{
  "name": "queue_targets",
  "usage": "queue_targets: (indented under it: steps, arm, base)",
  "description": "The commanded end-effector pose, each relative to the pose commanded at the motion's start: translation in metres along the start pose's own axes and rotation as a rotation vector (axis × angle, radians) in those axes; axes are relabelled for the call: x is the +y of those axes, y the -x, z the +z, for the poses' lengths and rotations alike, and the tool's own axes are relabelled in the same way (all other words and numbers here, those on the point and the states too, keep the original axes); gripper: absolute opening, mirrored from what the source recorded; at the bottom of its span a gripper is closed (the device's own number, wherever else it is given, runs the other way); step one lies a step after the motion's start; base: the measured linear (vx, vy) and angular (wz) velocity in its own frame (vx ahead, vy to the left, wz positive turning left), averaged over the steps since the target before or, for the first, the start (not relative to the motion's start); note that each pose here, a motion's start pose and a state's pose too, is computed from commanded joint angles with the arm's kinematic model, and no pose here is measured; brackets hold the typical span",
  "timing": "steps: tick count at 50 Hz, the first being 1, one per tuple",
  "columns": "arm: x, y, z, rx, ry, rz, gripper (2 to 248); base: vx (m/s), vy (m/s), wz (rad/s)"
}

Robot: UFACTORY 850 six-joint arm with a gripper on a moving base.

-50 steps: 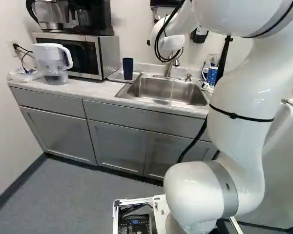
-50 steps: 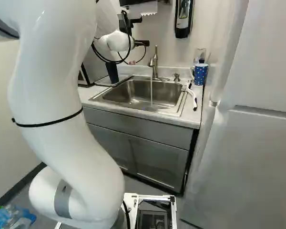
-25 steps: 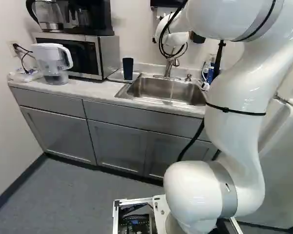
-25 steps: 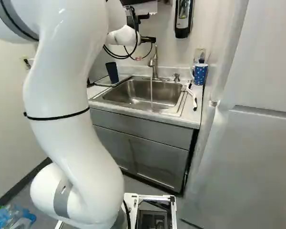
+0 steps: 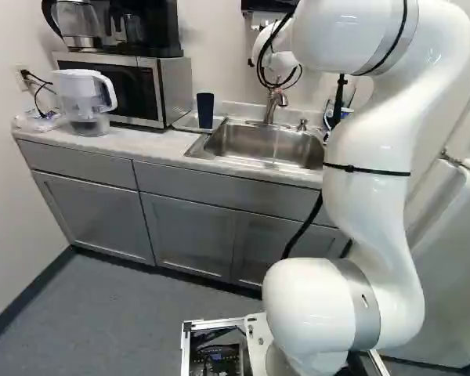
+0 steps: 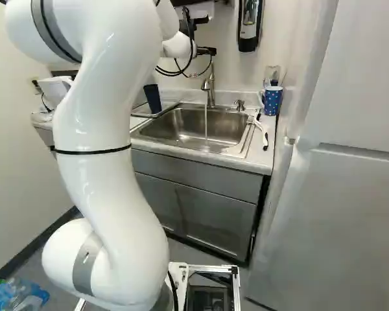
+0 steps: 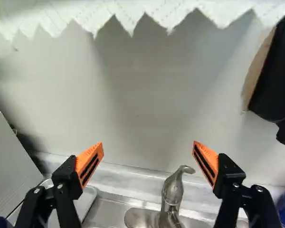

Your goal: Rinse the cup and place it in the tray

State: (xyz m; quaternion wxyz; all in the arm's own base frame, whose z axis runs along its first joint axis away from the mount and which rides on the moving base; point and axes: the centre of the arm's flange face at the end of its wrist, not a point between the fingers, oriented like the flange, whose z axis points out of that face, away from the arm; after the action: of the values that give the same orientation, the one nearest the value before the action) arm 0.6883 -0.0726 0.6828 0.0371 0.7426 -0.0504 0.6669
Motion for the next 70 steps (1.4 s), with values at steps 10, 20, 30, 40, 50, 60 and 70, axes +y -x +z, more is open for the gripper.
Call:
queue_targets:
  steps: [10, 20, 30, 40, 50, 60, 70]
  arm:
    - [-0.003, 0.001, 0.008, -0.007, -0.004, 0.002, 247]
    - [-0.005, 0.004, 0.016, -0.025, -0.005, 0.011, 247]
    - [-0.005, 0.006, 0.019, -0.051, -0.003, 0.024, 247]
    - [-0.005, 0.008, 0.019, -0.069, -0.001, 0.036, 247]
    - [-0.005, 0.009, 0.016, -0.083, 0.000, 0.046, 247]
    - [-0.006, 0.010, 0.007, -0.105, -0.001, 0.054, 247]
    - [-0.008, 0.011, -0.005, -0.129, -0.004, 0.059, 247]
  base:
    - [0.000, 0.000, 0.000]
    - [0.000, 0.000, 0.000]
    - [0.000, 0.000, 0.000]
    - [0.000, 0.000, 0.000]
    - [0.000, 0.000, 0.000]
    - [0.000, 0.000, 0.000]
    - [0.000, 0.000, 0.000]
